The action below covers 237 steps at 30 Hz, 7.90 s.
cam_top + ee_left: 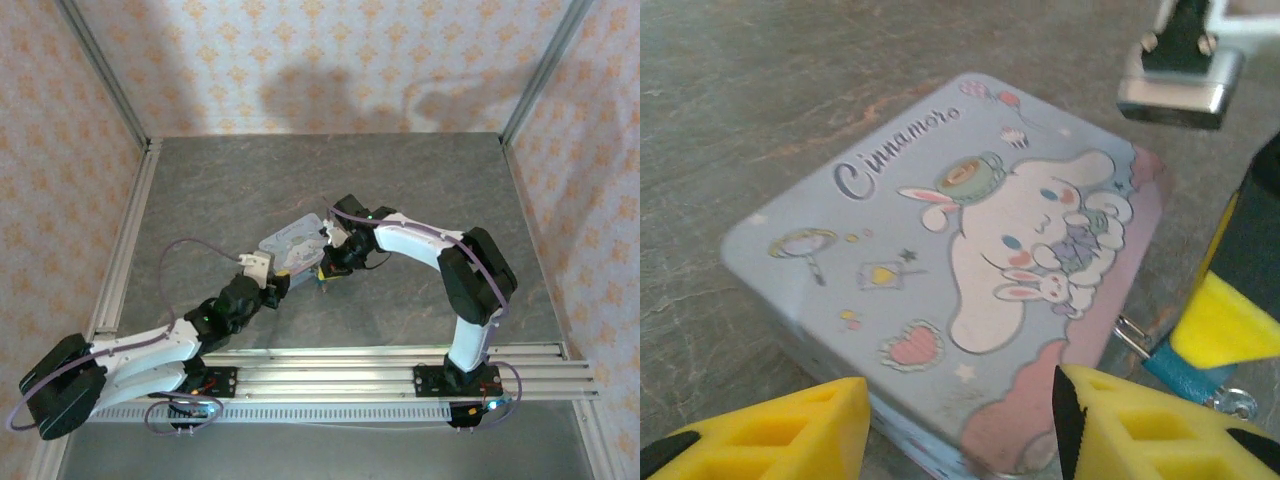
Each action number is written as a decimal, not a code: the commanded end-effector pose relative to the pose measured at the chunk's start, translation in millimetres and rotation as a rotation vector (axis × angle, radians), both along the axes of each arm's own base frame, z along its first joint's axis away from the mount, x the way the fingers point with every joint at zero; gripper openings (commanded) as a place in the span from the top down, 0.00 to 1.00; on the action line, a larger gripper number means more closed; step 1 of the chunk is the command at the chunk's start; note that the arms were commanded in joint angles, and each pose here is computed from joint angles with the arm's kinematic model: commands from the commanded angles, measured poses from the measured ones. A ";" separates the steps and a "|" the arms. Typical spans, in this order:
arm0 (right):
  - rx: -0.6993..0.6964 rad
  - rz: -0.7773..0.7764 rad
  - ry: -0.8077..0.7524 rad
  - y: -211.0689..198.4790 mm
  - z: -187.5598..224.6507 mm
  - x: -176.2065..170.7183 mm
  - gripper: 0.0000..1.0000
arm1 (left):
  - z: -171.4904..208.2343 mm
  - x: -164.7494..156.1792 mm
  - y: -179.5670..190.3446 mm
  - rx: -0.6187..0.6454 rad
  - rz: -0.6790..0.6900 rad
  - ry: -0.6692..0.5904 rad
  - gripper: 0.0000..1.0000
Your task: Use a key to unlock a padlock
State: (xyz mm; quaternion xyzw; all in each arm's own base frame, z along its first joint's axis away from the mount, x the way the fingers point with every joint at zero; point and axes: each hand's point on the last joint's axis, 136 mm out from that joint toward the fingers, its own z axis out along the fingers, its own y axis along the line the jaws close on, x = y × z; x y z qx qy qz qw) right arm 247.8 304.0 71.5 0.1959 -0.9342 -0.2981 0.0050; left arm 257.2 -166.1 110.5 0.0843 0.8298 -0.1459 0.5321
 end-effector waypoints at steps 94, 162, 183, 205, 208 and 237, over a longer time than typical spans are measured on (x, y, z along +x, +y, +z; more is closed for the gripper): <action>-0.472 0.449 -0.386 -57.3 7.9 42.7 1.00 | -32.3 23.3 -39.5 -0.066 -0.061 0.284 0.53; -0.232 0.175 -0.603 -50.0 -22.0 36.0 1.00 | -17.7 6.6 -14.5 -0.047 -0.016 0.272 0.52; -0.295 0.439 -0.376 -43.6 -11.8 8.2 1.00 | -15.4 8.0 -8.2 -0.016 0.010 0.290 0.52; -0.443 0.608 -0.521 -30.8 -26.6 0.4 1.00 | -12.4 6.8 17.4 -0.065 0.129 0.291 0.52; -0.379 0.620 -0.466 -23.4 -37.0 -11.3 1.00 | -13.4 0.4 26.5 -0.098 0.156 0.272 0.52; -0.645 0.723 -0.701 -43.2 -19.2 16.6 1.00 | -12.7 -10.1 41.5 -0.077 0.187 0.286 0.52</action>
